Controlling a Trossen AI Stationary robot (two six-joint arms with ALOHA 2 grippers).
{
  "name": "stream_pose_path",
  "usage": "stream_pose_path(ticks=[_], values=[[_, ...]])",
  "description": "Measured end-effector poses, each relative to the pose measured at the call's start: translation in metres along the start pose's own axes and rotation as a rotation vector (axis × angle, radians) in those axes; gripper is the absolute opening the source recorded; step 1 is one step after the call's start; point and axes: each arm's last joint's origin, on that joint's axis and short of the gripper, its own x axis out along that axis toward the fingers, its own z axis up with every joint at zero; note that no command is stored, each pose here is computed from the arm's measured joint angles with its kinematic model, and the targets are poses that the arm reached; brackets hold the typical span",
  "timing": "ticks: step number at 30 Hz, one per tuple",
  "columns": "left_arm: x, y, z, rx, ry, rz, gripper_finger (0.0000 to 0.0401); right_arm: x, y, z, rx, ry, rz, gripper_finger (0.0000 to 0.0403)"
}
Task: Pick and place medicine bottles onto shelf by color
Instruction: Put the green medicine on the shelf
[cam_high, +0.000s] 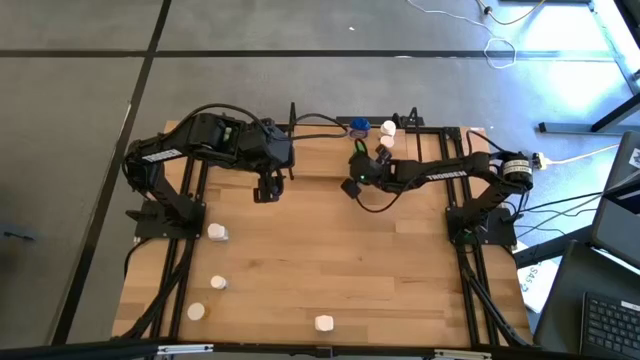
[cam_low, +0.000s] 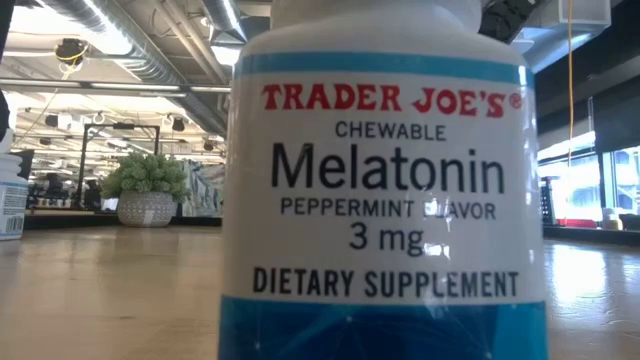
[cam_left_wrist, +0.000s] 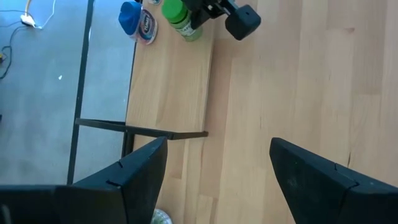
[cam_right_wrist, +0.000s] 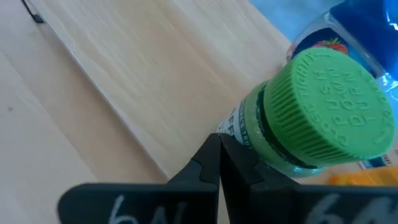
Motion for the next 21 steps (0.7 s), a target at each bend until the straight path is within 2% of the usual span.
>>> stream_pose_path(ticks=[4, 10, 16, 21], values=[[0.0, 0.0, 0.0, 0.001, 0.004, 0.0, 0.0279, 0.0, -0.001, 0.0, -0.005, -0.007, -0.02, 0.0007], [0.0, 0.0, -0.002, 0.002, 0.018, -0.001, 0.0279, -0.012, 0.01, -0.002, -0.026, 0.0, 0.068, 0.0007], [0.0, 0.0, -0.002, -0.001, 0.018, -0.001, 0.0279, -0.016, 0.014, -0.005, -0.034, 0.004, 0.03, 0.0007], [0.0, 0.0, -0.002, -0.002, 0.018, -0.001, 0.0279, -0.015, 0.01, -0.004, -0.043, -0.018, -0.052, 0.0007]])
